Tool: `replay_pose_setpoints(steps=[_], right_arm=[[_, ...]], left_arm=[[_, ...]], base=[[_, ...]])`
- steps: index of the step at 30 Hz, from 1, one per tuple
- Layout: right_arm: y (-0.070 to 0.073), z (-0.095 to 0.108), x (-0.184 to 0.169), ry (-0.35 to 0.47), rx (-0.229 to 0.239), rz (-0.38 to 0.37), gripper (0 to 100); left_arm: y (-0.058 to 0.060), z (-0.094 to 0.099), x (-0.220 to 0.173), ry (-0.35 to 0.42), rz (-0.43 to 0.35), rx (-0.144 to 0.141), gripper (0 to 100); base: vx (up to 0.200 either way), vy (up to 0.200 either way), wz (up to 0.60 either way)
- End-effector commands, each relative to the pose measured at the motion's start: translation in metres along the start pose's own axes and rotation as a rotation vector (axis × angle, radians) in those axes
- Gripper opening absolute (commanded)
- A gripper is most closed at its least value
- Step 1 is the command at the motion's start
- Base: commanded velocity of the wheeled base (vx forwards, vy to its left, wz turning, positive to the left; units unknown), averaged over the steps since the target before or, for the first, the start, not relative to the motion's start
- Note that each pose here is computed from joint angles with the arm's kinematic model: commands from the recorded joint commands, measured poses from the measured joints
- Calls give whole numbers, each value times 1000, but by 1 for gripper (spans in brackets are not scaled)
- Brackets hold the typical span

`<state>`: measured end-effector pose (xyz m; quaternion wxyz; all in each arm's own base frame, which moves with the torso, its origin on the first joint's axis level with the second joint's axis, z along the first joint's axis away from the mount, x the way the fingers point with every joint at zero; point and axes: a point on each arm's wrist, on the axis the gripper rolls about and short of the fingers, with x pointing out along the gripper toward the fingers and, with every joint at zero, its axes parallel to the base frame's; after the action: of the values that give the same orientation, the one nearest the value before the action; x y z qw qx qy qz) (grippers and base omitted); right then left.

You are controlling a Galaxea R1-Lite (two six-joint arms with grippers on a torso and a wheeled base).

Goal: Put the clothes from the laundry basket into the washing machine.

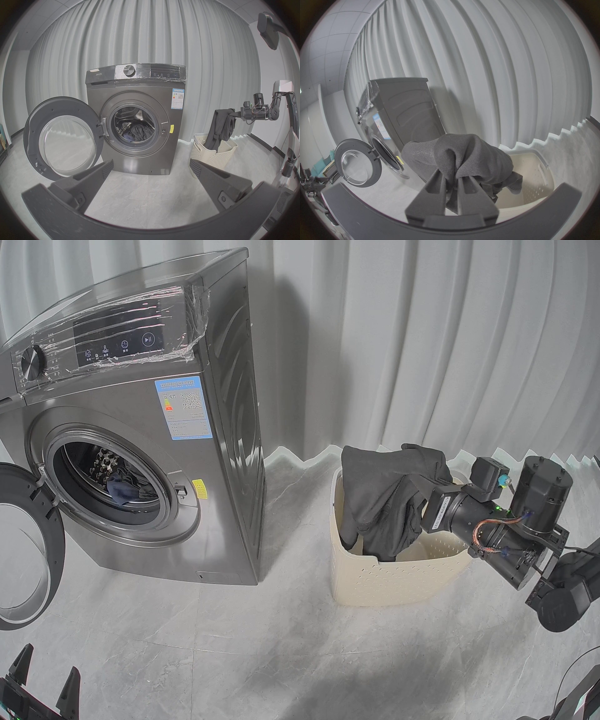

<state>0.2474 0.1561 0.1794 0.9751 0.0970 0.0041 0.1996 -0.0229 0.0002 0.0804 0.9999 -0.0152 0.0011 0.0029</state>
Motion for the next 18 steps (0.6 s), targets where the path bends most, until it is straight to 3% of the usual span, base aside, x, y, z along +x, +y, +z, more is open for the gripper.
replay_pose_setpoints(steps=[1,8,13,18], right_arm=[[6,19,-16,-63,6,31,0],[10,38,-30,-117,1,54,0],[14,39,-32,-125,-4,85,0],[17,37,-31,-121,-3,96,0]], left_arm=[[0,-5,0,2,-1,0,100],[0,-5,0,2,-3,-2,100],[0,-5,0,2,-3,-5,100],[0,-5,0,2,-3,-2,100]], base=[[0,0,0],[-200,0,0],[-200,0,0],[0,0,0]])
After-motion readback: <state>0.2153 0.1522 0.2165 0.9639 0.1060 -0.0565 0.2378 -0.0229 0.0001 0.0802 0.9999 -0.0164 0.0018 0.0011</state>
